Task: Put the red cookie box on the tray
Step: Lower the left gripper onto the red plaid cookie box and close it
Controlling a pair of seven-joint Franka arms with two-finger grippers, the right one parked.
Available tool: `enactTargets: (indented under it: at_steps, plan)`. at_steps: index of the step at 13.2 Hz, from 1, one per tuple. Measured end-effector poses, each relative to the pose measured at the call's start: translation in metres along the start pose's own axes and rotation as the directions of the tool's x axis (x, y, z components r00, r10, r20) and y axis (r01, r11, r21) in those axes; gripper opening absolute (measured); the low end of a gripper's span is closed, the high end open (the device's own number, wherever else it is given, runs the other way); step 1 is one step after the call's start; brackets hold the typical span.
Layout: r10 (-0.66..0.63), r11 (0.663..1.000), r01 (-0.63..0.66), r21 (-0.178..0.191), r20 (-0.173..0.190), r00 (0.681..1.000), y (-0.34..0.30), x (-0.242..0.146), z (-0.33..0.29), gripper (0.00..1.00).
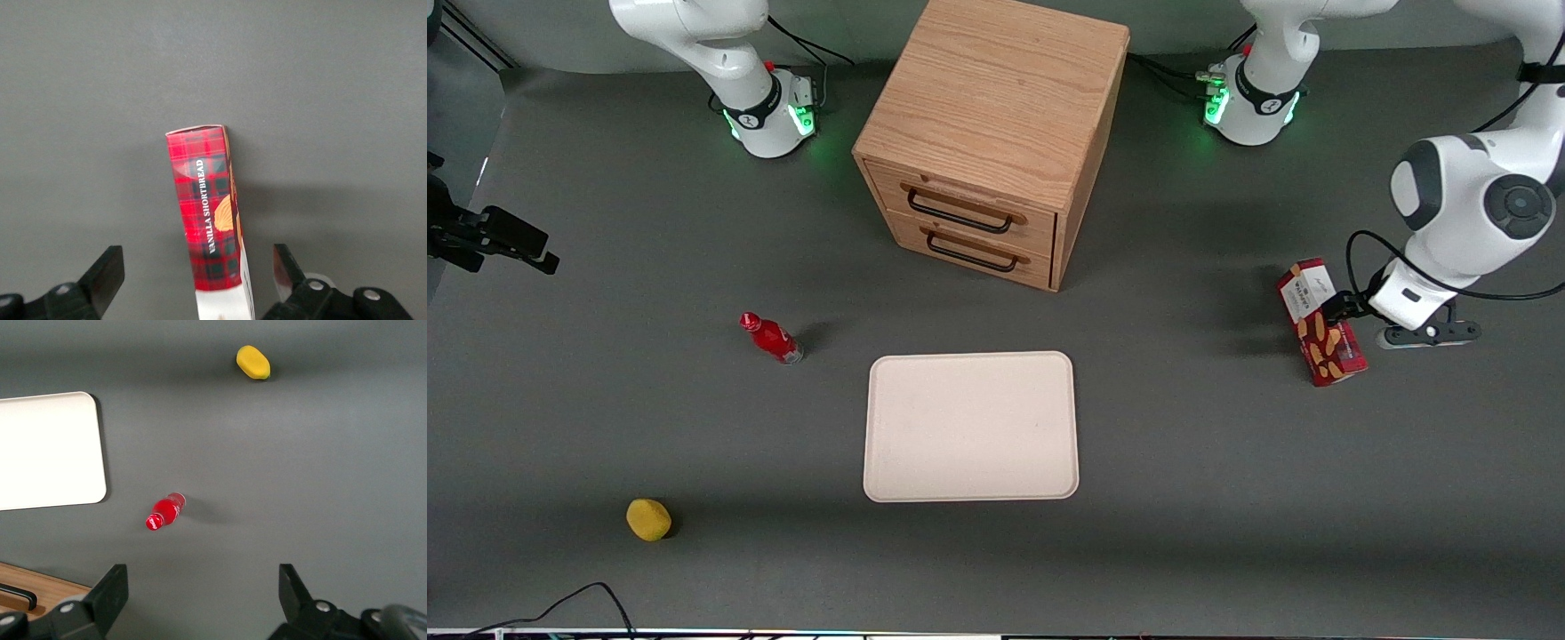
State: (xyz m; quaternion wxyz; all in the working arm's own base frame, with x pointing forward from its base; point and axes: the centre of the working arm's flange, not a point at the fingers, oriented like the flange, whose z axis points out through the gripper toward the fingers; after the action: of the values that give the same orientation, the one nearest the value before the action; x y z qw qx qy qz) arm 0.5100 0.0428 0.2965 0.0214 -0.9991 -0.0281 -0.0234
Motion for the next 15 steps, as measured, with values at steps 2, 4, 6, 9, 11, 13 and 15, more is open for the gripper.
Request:
enactTargets:
  at_steps: [2,4,6,9,11,13,15]
  plan:
    - [-0.009,1.000,0.009,-0.001,-0.017,1.000,0.001,-0.010,0.017,0.99]
    - [-0.020,1.000,0.020,-0.001,-0.030,0.999,0.002,-0.016,0.028,0.99]
    - [-0.024,1.000,0.024,-0.001,-0.052,0.998,0.003,-0.021,0.039,0.99]
    - [-0.024,1.000,0.025,0.001,-0.057,0.998,0.004,-0.029,0.056,0.96]
    - [-0.025,1.000,0.025,0.001,-0.058,0.998,0.004,-0.030,0.059,0.72]
    - [-0.025,1.000,0.025,0.001,-0.060,0.998,0.004,-0.030,0.059,0.48]
    - [-0.024,1.000,0.024,0.000,-0.061,0.998,0.004,-0.030,0.059,0.28]
